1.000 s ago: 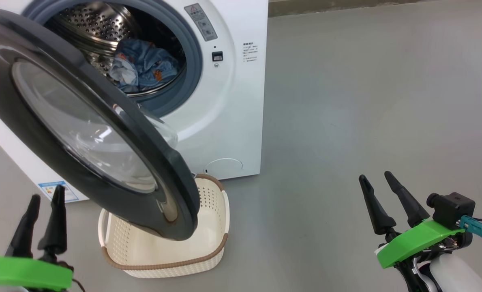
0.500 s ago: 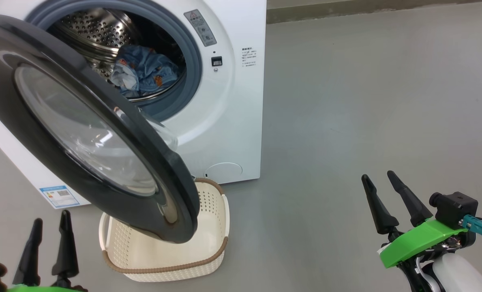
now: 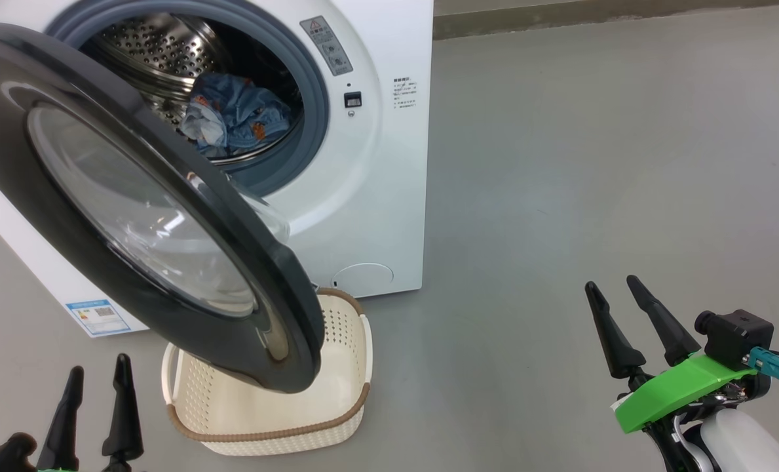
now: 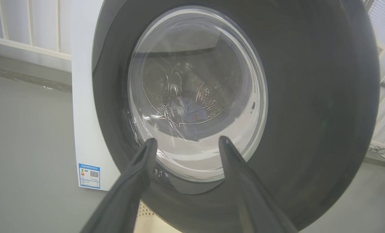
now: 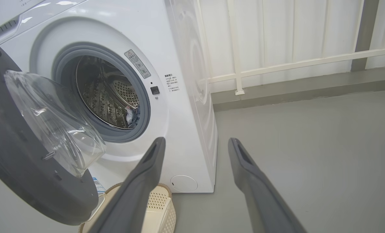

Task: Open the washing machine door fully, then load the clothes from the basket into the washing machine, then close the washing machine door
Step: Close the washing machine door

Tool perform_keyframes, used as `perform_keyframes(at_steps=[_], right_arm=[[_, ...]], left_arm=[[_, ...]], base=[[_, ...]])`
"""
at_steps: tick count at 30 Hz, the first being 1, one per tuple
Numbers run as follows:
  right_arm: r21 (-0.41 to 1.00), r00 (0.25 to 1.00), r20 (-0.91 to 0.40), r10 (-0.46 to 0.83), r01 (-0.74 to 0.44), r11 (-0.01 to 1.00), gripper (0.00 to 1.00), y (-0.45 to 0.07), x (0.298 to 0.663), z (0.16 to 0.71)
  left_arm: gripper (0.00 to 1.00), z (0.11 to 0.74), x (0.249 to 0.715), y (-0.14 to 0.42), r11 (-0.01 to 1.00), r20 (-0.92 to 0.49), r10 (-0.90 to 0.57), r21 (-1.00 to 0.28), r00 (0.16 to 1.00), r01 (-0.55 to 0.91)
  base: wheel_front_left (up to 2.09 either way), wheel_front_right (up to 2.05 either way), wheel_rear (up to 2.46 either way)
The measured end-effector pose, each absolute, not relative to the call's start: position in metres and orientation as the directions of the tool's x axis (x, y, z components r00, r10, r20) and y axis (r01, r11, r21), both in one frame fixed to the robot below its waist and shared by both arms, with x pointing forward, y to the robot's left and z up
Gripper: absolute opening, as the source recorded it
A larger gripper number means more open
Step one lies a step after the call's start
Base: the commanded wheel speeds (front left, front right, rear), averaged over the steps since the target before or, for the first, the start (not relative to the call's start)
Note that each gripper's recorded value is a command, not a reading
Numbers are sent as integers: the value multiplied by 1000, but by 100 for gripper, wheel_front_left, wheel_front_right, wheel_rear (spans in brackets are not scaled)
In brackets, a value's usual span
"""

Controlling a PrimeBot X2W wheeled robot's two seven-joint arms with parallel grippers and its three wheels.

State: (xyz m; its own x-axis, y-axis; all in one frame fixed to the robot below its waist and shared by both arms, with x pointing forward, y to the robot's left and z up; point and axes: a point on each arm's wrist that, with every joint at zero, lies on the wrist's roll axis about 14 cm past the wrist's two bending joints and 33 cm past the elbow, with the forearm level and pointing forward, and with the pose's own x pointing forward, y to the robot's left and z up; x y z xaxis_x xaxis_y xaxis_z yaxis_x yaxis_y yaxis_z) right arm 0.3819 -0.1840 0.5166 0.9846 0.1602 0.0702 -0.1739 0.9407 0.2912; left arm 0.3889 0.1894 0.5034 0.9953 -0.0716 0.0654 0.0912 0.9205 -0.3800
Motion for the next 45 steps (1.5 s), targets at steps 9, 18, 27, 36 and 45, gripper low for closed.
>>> perform_keyframes(at_steps=[9, 18, 27, 36, 45], right_arm=[[291, 984, 68, 162, -175, 941, 100, -184, 382, 516], [291, 984, 66, 163, -175, 941, 100, -183, 383, 515], [291, 984, 63, 166, -177, 940, 100, -182, 383, 514], [292, 983, 63, 174, -185, 938, 100, -179, 385, 514], [300, 973, 91, 214, -232, 925, 0, -164, 391, 523]], left_arm=[[100, 500, 389, 190, 927, 55, -74, -364, 996, 89], [100, 499, 389, 189, 926, 52, -73, -368, 996, 87], [100, 498, 388, 190, 925, 51, -69, -372, 996, 82], [100, 498, 387, 192, 929, 50, -63, -362, 997, 77], [100, 496, 380, 203, 934, 44, -33, -355, 998, 47]], base=[[0, 0, 0], [0, 0, 0], [0, 0, 0], [0, 0, 0], [0, 0, 0]])
